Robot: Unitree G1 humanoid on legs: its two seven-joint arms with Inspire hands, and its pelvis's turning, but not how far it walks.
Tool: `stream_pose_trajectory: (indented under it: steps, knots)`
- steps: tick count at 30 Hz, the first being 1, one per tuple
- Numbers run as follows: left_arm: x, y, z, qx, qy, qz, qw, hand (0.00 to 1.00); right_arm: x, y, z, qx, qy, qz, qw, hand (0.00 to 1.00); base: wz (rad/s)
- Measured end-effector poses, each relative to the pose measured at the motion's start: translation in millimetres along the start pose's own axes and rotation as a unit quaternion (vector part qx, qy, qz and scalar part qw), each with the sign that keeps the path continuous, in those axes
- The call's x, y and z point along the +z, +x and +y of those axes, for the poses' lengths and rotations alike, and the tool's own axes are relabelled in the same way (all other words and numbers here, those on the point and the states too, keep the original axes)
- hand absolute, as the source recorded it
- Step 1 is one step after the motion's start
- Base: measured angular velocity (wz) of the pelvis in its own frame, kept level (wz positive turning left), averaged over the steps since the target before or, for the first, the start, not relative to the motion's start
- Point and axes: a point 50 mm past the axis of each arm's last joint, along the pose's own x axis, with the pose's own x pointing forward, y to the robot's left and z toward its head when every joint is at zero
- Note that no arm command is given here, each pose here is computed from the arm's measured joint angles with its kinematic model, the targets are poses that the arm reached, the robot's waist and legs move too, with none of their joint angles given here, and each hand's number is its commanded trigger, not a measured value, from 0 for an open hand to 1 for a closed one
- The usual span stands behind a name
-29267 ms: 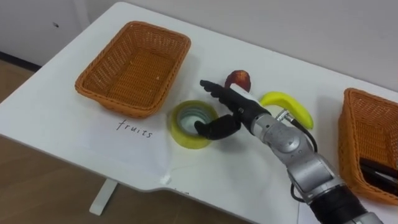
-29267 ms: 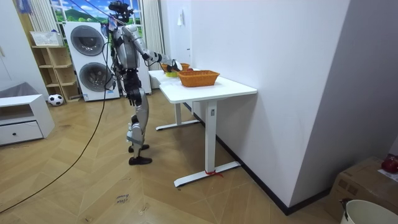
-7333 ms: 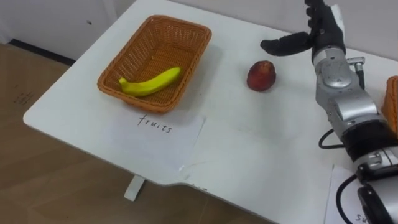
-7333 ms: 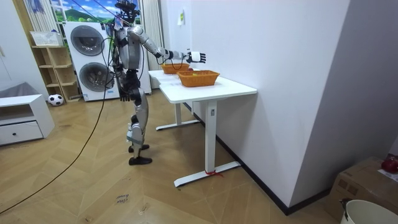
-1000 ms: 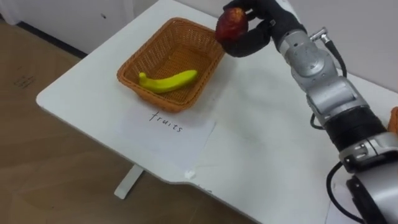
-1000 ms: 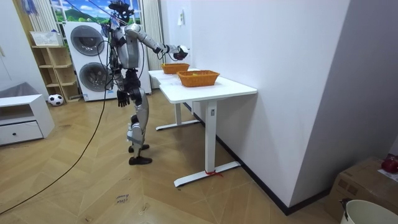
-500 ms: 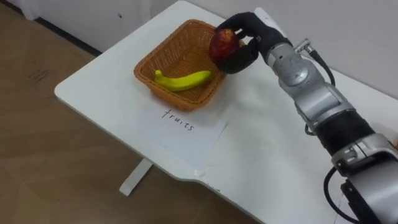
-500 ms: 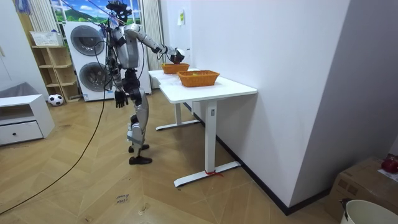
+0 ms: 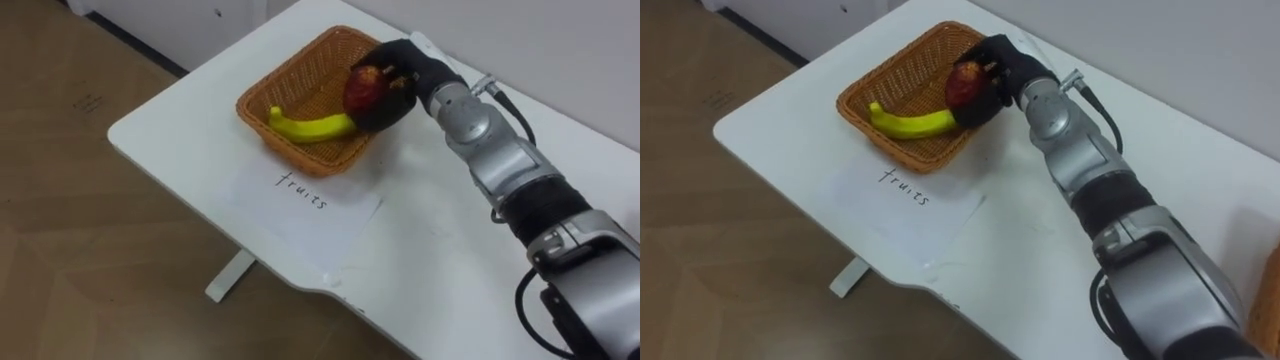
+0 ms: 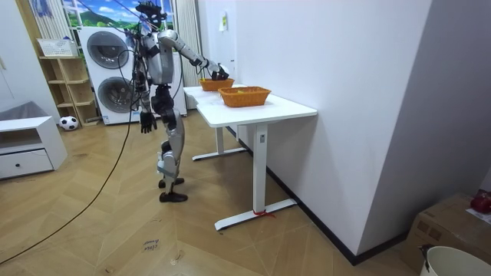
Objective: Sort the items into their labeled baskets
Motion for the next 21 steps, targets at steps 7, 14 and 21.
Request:
stream_pose_trajectory:
  steps: [7,14,21]
  knots:
    - [1,0.4,2.1,-0.005,0.000,-0.003,1.000,0.00,-1,0,0,0.000,0.000,0.002,1.000,1.00,0.07]
    - [2,1.4,8.7,0.003,0.002,-0.011,1.000,0.00,-1,0,0,0.001,0.002,0.001,1.000,0.67,0.00]
    - [1,2.1,12.1,0.007,0.007,-0.008,1.000,0.00,-2,0,0,0.004,0.019,0.001,1.000,0.00,0.00]
